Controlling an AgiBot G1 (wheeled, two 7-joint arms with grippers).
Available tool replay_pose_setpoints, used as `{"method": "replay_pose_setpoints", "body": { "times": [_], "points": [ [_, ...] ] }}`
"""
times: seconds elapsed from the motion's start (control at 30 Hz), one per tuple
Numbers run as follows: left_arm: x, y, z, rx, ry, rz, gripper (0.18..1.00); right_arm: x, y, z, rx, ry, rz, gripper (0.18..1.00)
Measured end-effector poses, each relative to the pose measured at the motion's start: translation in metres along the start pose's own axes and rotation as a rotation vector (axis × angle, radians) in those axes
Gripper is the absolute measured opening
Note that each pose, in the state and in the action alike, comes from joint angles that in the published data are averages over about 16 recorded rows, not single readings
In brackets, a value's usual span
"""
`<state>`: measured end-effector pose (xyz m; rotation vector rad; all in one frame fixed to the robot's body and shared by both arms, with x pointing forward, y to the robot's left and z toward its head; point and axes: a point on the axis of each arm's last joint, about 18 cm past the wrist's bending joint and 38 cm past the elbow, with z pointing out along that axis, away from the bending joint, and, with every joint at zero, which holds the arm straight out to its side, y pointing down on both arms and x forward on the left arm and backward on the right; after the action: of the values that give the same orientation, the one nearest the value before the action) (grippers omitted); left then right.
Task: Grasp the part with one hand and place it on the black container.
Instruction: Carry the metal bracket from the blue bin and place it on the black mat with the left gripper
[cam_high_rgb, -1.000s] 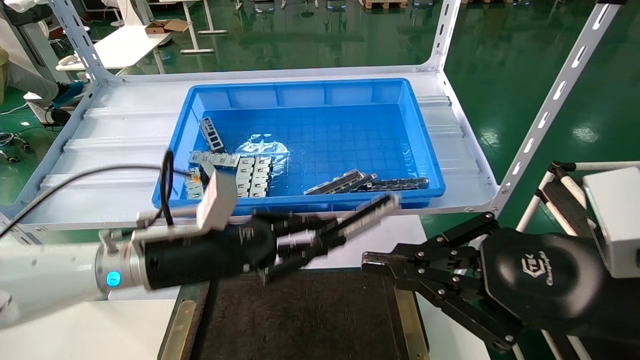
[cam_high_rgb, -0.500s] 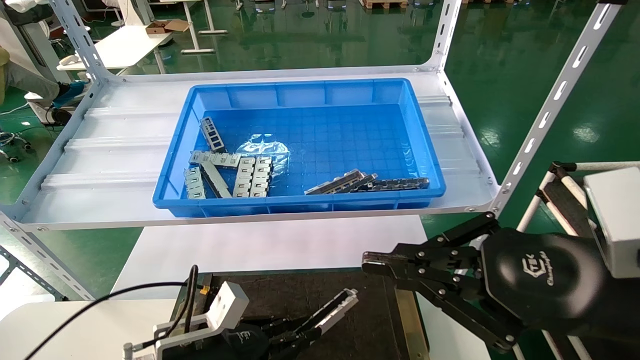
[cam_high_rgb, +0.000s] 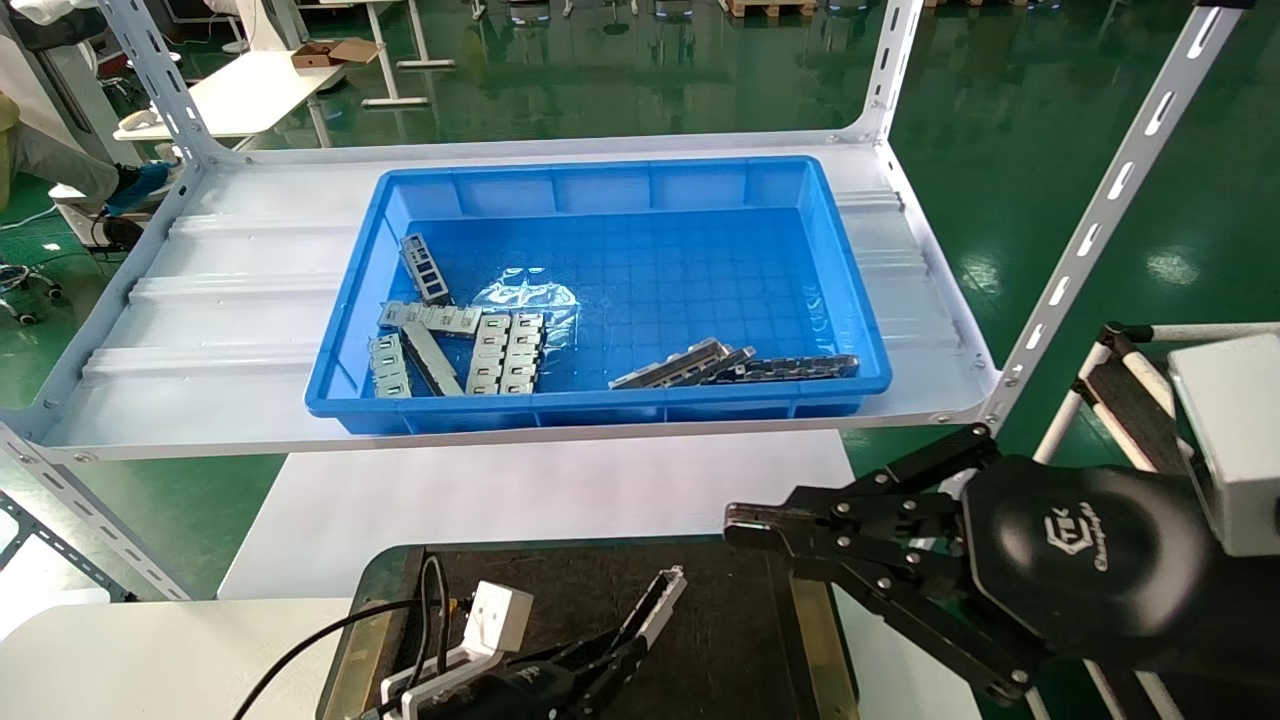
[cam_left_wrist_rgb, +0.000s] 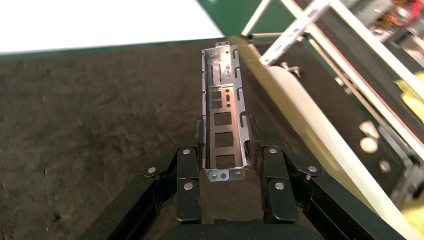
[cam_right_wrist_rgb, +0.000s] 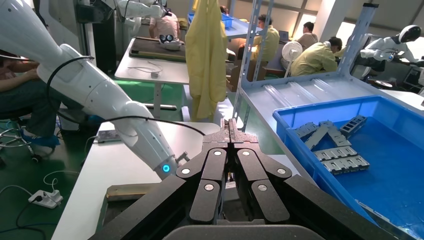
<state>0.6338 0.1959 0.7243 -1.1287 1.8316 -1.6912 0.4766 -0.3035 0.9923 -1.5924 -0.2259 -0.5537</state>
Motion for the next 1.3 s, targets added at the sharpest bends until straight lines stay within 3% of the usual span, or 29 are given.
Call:
{"method": "replay_pose_setpoints", "body": {
  "times": [0.53, 1.3],
  "points": [
    [0.003, 0.019, 0.036, 0.054, -0.173, -0.155, 0.36, 0.0, 0.0, 0.0, 0.0, 0.0, 0.0, 0.191],
    [0.015, 0.035, 0.061, 0.081, -0.298, -0.232, 0.359, 0.0, 0.0, 0.0, 0.0, 0.0, 0.0, 0.191]
  ]
}}
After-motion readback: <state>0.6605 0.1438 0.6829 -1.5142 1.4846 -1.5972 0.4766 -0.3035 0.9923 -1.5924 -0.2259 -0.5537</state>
